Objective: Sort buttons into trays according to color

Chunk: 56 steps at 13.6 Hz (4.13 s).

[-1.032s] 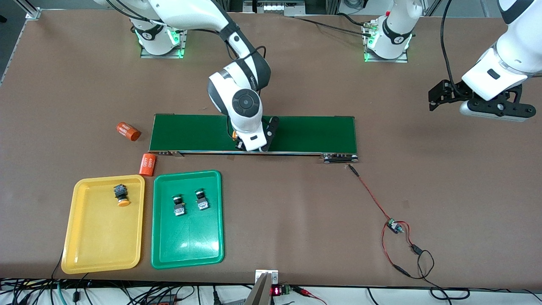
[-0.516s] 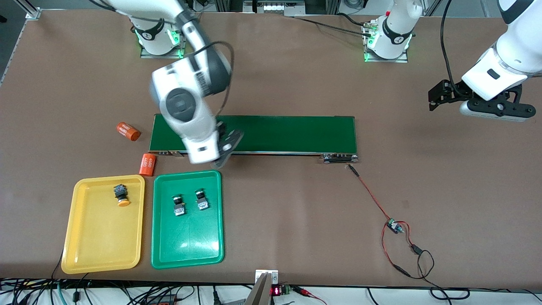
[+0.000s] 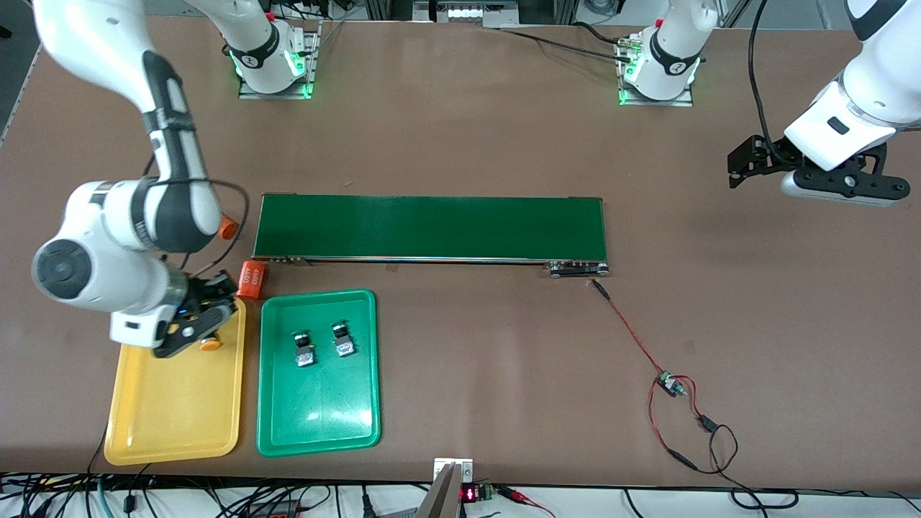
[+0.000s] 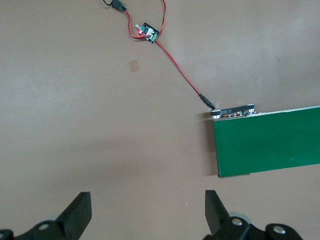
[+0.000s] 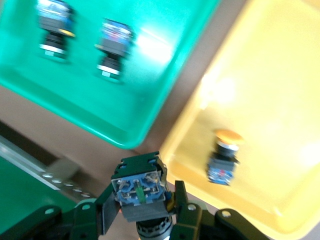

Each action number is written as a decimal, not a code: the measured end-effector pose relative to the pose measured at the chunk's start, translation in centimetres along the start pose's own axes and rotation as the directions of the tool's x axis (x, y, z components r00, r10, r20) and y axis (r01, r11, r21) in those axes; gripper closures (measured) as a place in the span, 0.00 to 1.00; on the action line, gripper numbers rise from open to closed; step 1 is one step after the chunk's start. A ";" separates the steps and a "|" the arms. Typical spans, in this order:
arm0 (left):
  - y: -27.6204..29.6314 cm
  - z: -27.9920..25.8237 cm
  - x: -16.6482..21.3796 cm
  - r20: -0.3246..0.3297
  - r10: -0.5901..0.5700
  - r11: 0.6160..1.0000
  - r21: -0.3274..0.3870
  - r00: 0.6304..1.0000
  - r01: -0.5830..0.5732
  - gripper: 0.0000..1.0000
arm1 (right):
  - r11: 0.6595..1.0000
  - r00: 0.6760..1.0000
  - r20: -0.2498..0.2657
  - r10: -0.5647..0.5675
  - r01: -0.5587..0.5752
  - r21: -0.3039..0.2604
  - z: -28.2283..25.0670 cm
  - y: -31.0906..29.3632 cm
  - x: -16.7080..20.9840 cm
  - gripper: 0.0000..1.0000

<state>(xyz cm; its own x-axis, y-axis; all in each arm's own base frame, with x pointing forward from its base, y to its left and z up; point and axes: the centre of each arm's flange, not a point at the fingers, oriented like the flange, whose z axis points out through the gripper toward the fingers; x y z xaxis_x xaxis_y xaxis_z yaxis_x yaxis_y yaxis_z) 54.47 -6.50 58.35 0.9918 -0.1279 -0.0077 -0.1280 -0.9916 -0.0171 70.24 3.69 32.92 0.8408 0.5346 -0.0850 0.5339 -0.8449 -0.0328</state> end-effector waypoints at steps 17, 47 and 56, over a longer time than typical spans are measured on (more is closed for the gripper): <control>1.0 -0.3 -0.1 0.002 0.017 1.000 0.001 1.000 -0.017 0.00 | 0.973 0.972 -0.233 0.018 -0.070 -0.219 8.7 11.9 -1.7 0.52; 1.0 -0.3 -0.1 0.005 0.017 1.000 0.001 1.000 -0.017 0.00 | 0.982 0.972 -0.141 0.187 -0.181 0.057 -1.0 10.8 -4.8 0.00; 1.0 -0.3 -0.1 0.005 0.016 1.000 0.001 1.000 -0.016 0.00 | 0.916 0.919 0.045 0.393 -0.395 0.075 -13.8 0.3 -6.1 0.00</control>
<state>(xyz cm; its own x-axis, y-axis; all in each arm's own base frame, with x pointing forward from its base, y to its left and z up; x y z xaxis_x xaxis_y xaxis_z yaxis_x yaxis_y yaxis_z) 54.25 -7.48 58.67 0.9895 -0.1441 -0.0129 -0.1443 -0.9894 -0.0178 66.50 0.41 47.15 0.9780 0.1584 -0.1356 0.1498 -0.9861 -0.0712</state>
